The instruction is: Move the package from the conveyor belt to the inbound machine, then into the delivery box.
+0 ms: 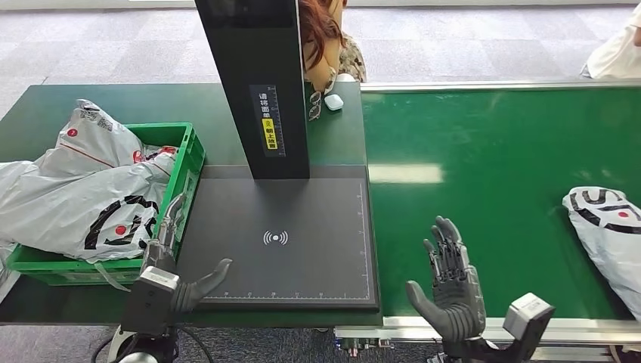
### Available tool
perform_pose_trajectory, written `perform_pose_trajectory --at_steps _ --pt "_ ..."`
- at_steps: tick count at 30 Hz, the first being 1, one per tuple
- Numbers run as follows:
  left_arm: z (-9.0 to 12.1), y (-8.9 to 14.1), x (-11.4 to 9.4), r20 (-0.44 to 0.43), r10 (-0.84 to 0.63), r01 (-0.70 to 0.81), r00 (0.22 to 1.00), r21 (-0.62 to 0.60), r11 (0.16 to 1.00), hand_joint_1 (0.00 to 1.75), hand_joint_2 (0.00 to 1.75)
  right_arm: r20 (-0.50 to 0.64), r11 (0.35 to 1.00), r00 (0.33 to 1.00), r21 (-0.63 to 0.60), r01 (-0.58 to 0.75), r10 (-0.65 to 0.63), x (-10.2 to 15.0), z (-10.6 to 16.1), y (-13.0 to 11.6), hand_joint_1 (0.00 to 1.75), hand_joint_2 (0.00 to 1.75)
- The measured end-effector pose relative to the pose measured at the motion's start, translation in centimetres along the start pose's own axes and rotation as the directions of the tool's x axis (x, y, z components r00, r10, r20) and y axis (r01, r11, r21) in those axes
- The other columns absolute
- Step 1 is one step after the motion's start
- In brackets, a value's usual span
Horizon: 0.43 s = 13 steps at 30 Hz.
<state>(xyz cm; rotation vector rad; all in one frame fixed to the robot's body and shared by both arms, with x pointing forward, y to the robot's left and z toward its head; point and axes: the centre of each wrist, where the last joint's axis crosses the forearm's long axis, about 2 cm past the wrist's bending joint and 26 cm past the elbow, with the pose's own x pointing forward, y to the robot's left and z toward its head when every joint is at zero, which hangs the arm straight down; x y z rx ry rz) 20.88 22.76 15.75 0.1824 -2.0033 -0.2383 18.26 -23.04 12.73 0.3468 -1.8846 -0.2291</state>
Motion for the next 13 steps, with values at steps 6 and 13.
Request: perform_pose_trajectory --at_steps 6,13 --pt "0.7 -0.6 0.3 -0.028 -0.054 0.053 0.998 -0.027 0.998 0.00 1.75 -0.030 0.996 0.999 0.087 -0.021 0.023 -1.0 -0.4 0.8 0.00 1.75" --pt "1.4 -1.0 0.4 -0.048 -0.054 0.051 0.997 -0.051 0.997 0.00 1.75 -0.031 0.992 0.999 0.120 -0.037 0.041 -1.3 -1.3 0.7 0.00 1.75"
